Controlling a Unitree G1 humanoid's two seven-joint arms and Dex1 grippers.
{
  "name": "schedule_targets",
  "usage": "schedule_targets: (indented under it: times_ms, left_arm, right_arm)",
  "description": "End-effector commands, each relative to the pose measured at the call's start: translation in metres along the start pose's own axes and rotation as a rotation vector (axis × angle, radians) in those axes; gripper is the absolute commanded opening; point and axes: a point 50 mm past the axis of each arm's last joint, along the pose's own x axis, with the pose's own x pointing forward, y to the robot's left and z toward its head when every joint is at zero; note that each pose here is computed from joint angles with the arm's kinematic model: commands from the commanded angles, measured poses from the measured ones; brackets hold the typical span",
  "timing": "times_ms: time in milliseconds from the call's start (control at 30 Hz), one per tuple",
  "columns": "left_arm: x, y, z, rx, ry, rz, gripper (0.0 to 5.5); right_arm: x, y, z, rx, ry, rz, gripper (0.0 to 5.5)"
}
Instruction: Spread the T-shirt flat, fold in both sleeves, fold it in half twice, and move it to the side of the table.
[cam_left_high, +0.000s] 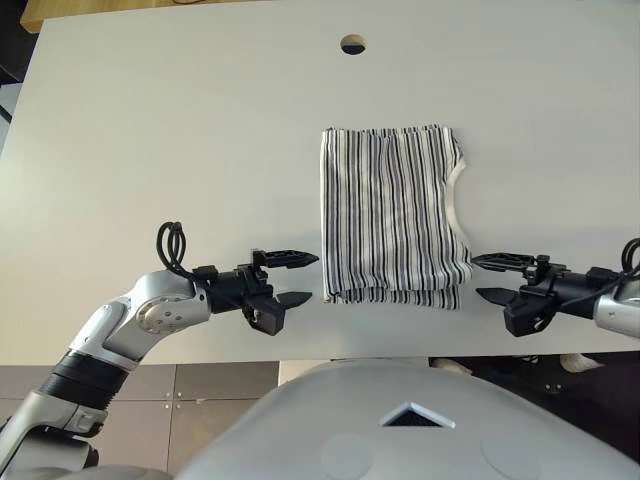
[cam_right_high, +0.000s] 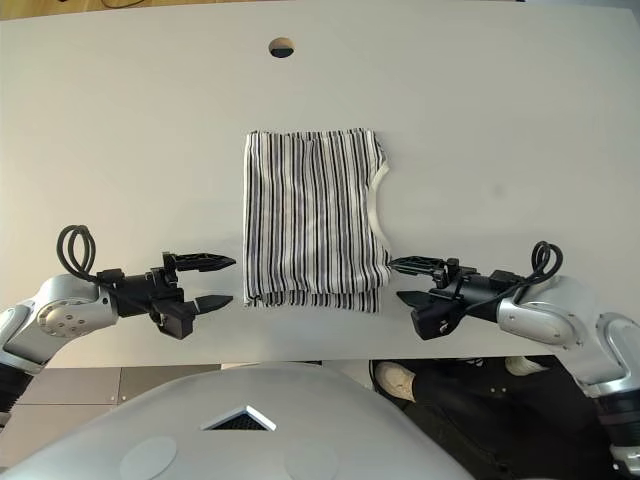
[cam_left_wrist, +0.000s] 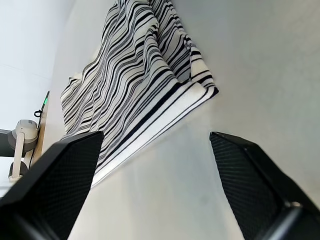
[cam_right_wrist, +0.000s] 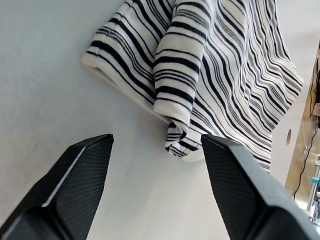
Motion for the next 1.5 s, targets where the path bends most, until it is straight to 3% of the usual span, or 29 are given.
schedule_targets:
  times_ms: [33,367,933,1200,1333,1500]
  left_arm:
    - [0.018,-0.004,-0.002,0.004,-0.036,-0.052,3.96]
    - [0.036,-0.003,-0.006,0.019,-0.101,-0.069,3.96]
    - [0.037,-0.005,-0.005,0.002,-0.135,-0.080,1.32]
    - [0.018,-0.008,-0.008,-0.119,-0.122,-0.034,0.28]
    - [0.003,-0.013,0.005,-0.209,-0.172,-0.016,0.20]
    - [0.011,0.026,-0.002,-0.311,-0.175,0.259,0.20]
  right_arm:
    - [0.015,0.009,0.003,0.021,-0.045,0.060,3.26]
    - [0.027,0.022,0.008,0.016,-0.117,0.121,3.26]
    - [0.037,0.030,0.004,0.066,-0.142,0.131,0.10]
    - [0.028,0.021,0.008,0.165,-0.189,0.042,0.10]
    - [0.017,0.016,0.016,0.284,-0.265,0.003,0.10]
    - [0.018,-0.023,0.009,0.459,-0.327,-0.224,0.10]
